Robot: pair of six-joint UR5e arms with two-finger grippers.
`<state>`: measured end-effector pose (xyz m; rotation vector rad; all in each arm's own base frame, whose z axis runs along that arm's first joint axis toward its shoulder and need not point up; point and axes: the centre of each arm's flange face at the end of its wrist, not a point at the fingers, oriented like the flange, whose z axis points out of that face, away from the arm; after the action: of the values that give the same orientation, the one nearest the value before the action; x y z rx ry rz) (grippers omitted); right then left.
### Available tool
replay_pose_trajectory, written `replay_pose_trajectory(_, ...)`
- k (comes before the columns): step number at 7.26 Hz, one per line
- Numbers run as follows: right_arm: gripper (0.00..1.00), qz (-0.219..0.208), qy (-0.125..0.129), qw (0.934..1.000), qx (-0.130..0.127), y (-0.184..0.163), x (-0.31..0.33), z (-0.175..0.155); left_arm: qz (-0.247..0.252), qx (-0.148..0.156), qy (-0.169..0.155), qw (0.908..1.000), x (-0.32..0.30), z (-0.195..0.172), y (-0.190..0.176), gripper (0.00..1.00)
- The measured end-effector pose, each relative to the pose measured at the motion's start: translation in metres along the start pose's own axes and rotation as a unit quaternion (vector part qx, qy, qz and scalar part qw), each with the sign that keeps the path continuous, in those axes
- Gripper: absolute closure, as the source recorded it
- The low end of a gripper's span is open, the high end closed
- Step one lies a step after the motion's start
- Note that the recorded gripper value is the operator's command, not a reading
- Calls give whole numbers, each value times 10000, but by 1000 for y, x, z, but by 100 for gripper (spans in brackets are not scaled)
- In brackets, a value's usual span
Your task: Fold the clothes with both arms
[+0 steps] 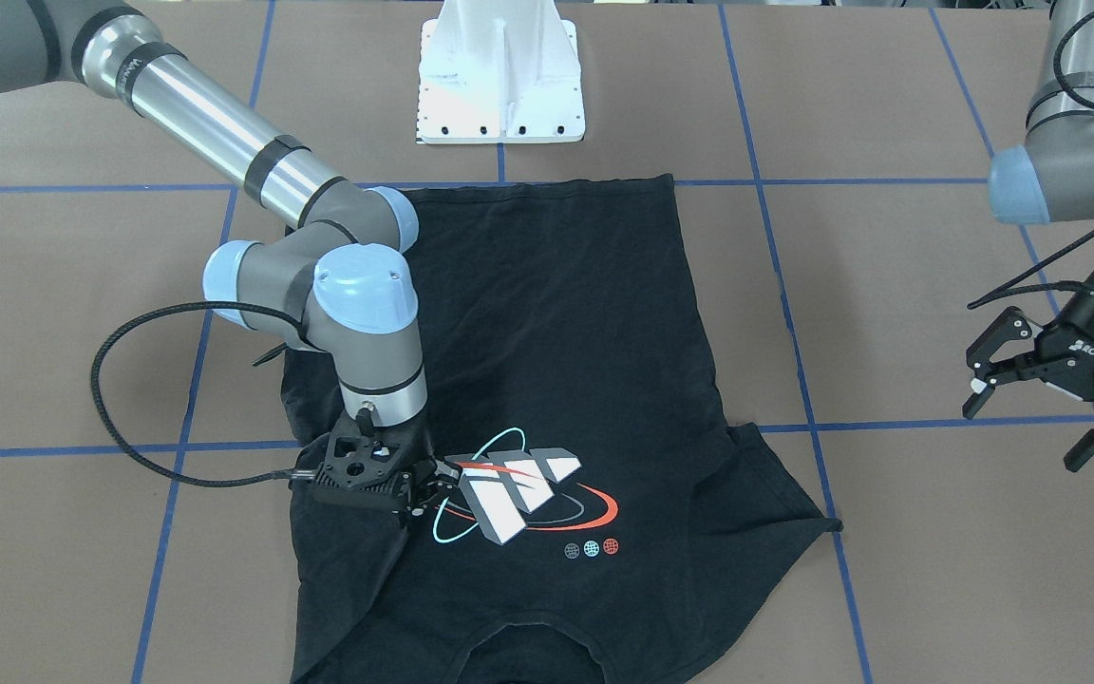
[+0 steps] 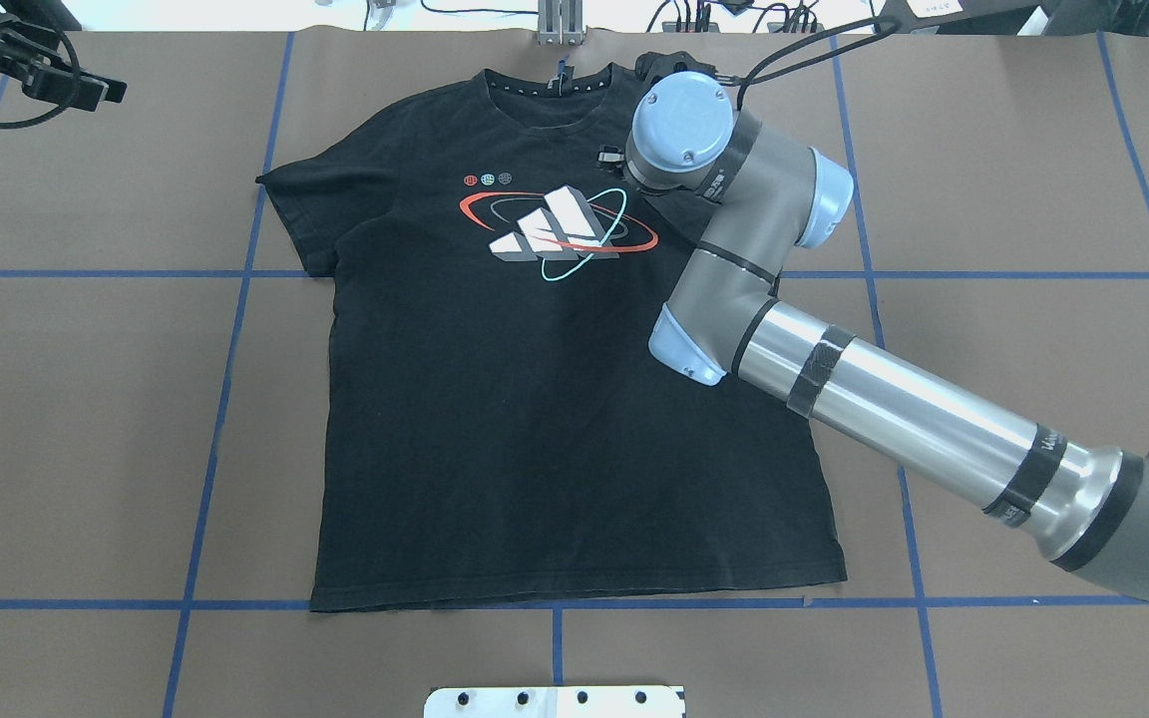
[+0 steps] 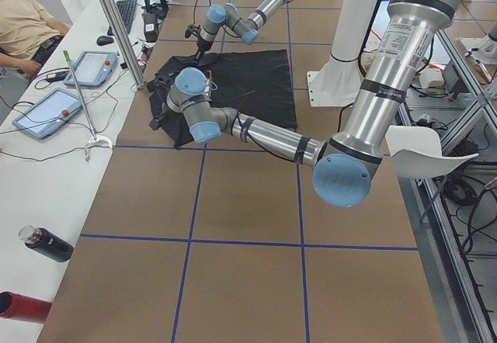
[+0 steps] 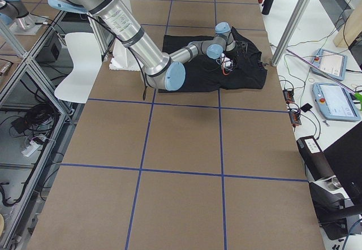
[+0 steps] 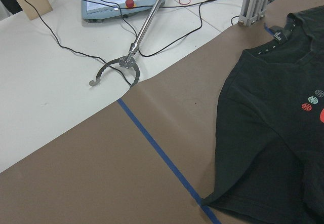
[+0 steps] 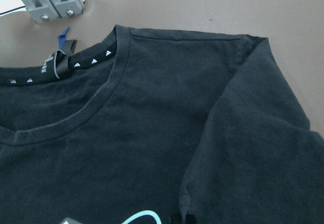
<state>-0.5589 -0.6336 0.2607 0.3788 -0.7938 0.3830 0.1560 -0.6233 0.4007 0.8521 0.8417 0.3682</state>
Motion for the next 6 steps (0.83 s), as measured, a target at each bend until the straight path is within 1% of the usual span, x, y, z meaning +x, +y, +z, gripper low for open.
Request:
replay_pose_trajectory(1,32,-18,23,10000,22,8,-5,3,0,0,0,10000,0,0,0,0)
replay_pose_trajectory(2,0,-30,43,10000,29,12,-6,5,0,0,0,10000,0,0,0,0)
replay_pose_trajectory(4,0,-18,76,10000,36,12,-12,3,-9,-22,3,10000,0,2,1,0)
replay_pose_trajectory(5,0,7,194,9998,24,2,-20,-8,-46,-67,4,10000,-1,8,3,0)
replay_pose_trajectory(6,0,11,312,9995,-53,-15,-25,-24,-100,-114,0,9999,-3,17,1,0)
